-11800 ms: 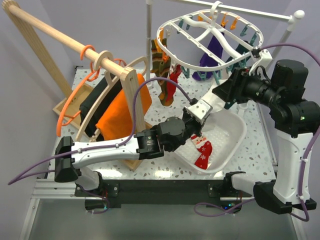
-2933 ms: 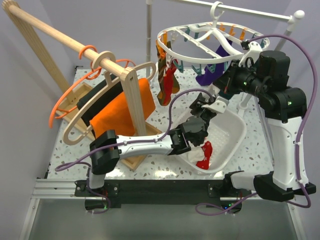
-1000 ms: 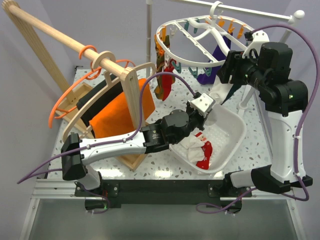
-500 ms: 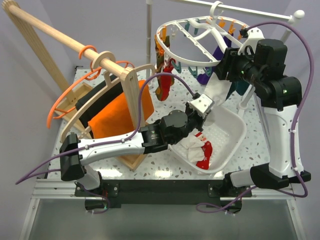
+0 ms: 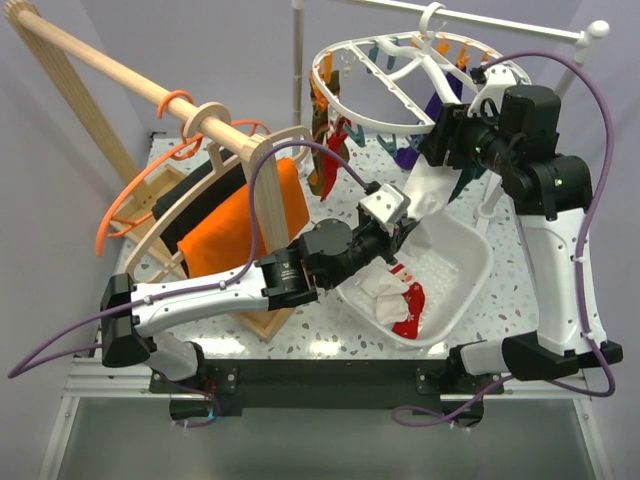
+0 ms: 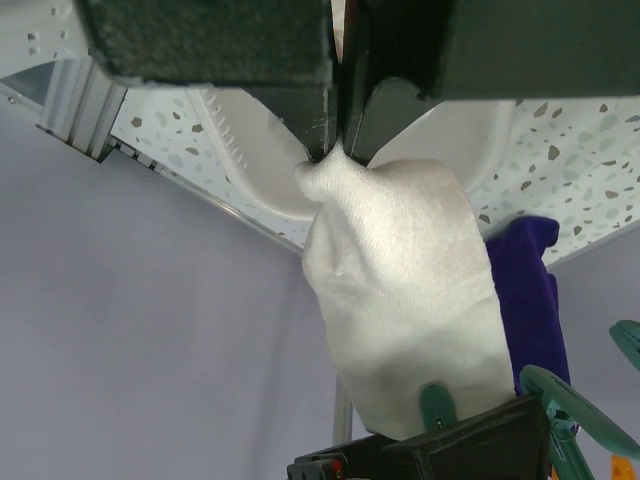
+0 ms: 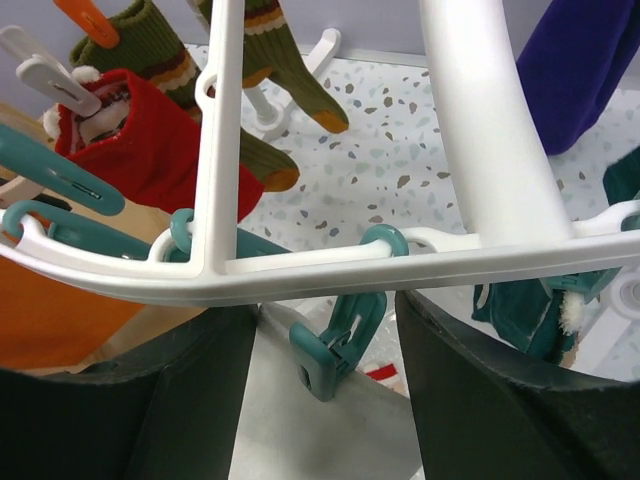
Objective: Remove the socks clipped to the hanger
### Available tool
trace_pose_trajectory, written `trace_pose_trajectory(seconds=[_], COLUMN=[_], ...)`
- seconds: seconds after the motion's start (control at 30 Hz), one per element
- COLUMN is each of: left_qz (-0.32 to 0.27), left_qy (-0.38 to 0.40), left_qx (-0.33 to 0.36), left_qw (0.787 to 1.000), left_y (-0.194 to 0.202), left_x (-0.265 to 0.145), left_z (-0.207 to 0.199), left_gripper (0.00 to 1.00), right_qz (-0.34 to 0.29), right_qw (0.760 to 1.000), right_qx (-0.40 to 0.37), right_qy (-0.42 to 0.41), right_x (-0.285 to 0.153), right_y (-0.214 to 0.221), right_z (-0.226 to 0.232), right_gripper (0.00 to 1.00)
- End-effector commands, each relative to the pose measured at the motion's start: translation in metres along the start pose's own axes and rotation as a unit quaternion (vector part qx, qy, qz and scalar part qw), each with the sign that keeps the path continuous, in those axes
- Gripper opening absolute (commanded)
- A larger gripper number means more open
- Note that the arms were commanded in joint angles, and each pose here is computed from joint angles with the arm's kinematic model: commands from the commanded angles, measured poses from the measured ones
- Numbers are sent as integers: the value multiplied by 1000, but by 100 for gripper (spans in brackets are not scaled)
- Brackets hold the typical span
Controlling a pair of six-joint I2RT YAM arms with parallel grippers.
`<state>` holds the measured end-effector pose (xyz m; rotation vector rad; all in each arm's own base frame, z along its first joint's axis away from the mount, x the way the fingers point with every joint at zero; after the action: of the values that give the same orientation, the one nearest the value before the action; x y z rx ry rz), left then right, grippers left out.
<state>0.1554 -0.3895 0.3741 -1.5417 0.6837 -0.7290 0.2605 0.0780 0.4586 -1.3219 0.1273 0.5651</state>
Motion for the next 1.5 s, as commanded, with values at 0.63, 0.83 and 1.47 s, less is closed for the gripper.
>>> trace_pose_trajectory(seconds=[0.63,0.83,1.47], left_qz=[-25,-24,13], left_qy=[39,38,59], left_qx=[-47,-45,-31], left_qw=[998,998,998], left_y=[-20,-20,-3], left_x=[-12,-12,-20], left_z=[-7,-6,-7], left_gripper=[0,0,0], right_qz=[-76,-82,-69], right_qw=[995,995,997], right_qx=[19,19,19], right_qy=[-56,-54,-33], right_x=[-12,-12,-11], right_y=[-16,-18,-17], right_z=[7,6,3], right_gripper=[51,42,0])
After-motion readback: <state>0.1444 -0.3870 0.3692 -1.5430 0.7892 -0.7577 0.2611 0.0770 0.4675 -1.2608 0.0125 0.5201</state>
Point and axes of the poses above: each gripper's point midway between its finger pads, its own x axis out along the fingers, its own z axis along the line the jaws close on, y = z × x, the point moved 8 cm from there along -x, back along the fingers, and after that the axes turned 3 degrees about x, right-handed, at the moved point
